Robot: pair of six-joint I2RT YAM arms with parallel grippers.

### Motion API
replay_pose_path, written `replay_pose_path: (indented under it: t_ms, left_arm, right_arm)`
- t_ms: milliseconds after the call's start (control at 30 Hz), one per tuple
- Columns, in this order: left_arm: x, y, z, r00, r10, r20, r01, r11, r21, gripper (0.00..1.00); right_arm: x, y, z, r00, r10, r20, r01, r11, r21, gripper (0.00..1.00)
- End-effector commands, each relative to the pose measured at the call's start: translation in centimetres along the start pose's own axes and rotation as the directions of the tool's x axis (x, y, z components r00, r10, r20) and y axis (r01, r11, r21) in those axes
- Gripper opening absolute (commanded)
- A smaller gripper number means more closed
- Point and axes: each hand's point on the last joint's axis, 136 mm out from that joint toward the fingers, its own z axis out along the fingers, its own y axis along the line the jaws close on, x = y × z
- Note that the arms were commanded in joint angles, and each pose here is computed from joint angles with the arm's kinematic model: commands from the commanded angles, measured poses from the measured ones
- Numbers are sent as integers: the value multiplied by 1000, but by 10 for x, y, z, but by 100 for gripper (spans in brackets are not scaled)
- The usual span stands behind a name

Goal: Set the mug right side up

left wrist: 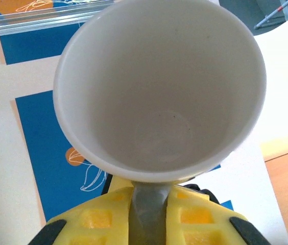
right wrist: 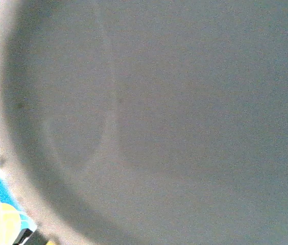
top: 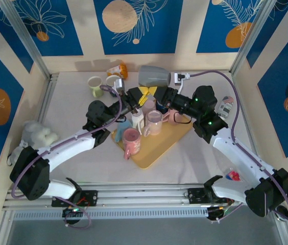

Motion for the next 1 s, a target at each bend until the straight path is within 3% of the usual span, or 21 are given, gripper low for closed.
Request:
replay_pose_path:
  t_ms: [0, 100, 267, 367, 467, 767, 967]
  left_arm:
    - [-4, -35, 3, 998, 38, 41, -42, 993, 111, 0]
    - [-4, -37, 2, 997, 62, 40, -66, 991, 120, 0]
    - [1, -47, 1, 990, 137, 28, -140, 980, 139, 0]
    - [2, -48, -1, 979, 202, 23, -204, 972, 119, 0]
    - [2, -50, -2, 965, 261, 17, -262, 960, 95, 0]
    - [14, -62, -12, 878, 476, -50, -474, 879, 50, 0]
    - [15, -38, -35, 756, 629, -181, -652, 747, -128, 0]
  right_arm:
    - [14, 20, -6, 998, -60, -34, 57, 996, -73, 0]
    - [14, 19, -9, 997, -67, -24, 66, 996, -65, 3]
    - [15, 14, -14, 997, -77, -17, 77, 997, -26, 29]
    - [15, 9, -17, 996, -88, -14, 88, 996, 3, 50]
    - [15, 6, -23, 995, -101, -12, 102, 994, 34, 58]
    - [17, -14, -59, 987, -158, -18, 158, 966, 205, 63]
    - [20, -42, -95, 970, -236, -66, 243, 890, 385, 63]
